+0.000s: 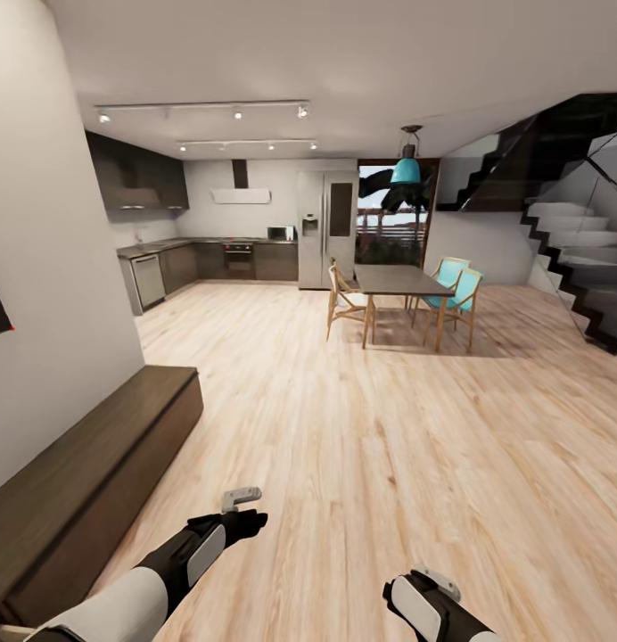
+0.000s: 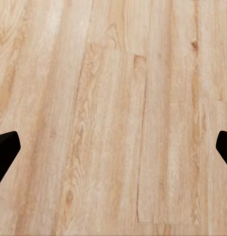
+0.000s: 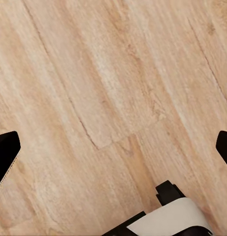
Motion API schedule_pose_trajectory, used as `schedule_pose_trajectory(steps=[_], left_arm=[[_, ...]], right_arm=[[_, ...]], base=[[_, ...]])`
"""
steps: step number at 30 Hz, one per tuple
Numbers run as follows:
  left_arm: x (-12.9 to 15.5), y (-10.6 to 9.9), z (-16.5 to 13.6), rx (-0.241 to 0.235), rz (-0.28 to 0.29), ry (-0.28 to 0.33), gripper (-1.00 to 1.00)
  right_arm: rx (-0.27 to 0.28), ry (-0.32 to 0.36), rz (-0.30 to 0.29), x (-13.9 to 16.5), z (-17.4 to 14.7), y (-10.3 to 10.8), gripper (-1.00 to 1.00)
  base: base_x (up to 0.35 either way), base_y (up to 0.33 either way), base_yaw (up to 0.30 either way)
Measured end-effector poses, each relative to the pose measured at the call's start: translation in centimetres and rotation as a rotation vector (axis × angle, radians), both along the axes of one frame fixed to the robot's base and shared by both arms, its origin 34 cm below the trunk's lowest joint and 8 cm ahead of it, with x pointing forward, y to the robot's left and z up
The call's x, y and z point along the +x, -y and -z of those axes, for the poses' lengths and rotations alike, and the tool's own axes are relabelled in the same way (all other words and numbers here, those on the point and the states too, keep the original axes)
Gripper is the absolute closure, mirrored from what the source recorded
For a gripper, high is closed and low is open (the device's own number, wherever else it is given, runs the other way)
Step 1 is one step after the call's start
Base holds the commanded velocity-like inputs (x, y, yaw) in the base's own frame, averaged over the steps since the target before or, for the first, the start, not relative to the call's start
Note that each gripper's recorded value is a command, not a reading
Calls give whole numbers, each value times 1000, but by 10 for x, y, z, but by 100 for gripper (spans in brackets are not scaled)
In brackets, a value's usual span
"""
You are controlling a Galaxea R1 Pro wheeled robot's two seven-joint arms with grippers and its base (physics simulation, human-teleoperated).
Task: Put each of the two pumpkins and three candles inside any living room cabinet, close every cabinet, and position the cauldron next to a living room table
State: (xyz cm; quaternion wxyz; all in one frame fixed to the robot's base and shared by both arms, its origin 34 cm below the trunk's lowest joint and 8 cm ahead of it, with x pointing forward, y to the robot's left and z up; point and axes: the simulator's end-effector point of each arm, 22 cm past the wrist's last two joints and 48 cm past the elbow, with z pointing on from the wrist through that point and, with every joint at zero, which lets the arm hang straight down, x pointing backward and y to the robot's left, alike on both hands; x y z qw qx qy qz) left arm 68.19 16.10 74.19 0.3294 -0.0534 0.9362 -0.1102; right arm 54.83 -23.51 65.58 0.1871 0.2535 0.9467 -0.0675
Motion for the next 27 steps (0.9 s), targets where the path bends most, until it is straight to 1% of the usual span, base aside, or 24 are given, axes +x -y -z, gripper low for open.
schedule_pose_trajectory(steps=[4,8,13,17,27], left_arm=[[3,-1,-2,7,-1,18,-100],[3,-1,-2,10,0,22,-100],[3,-2,-2,12,1,24,-100],[3,-2,-2,12,1,24,-100],[3,-2,-2,12,0,26,-100]], right_arm=[[-1,-2,1,-1,1,1,-100],[1,-5,0,-4,3,1,-100],[21,3,-8,-4,5,-1,-100],[24,5,-9,-4,5,0,-100],[24,13,-6,-2,5,1,-100]], base=[[309,2,-225],[327,1,-267],[334,0,-284],[336,0,-257],[336,0,-54]])
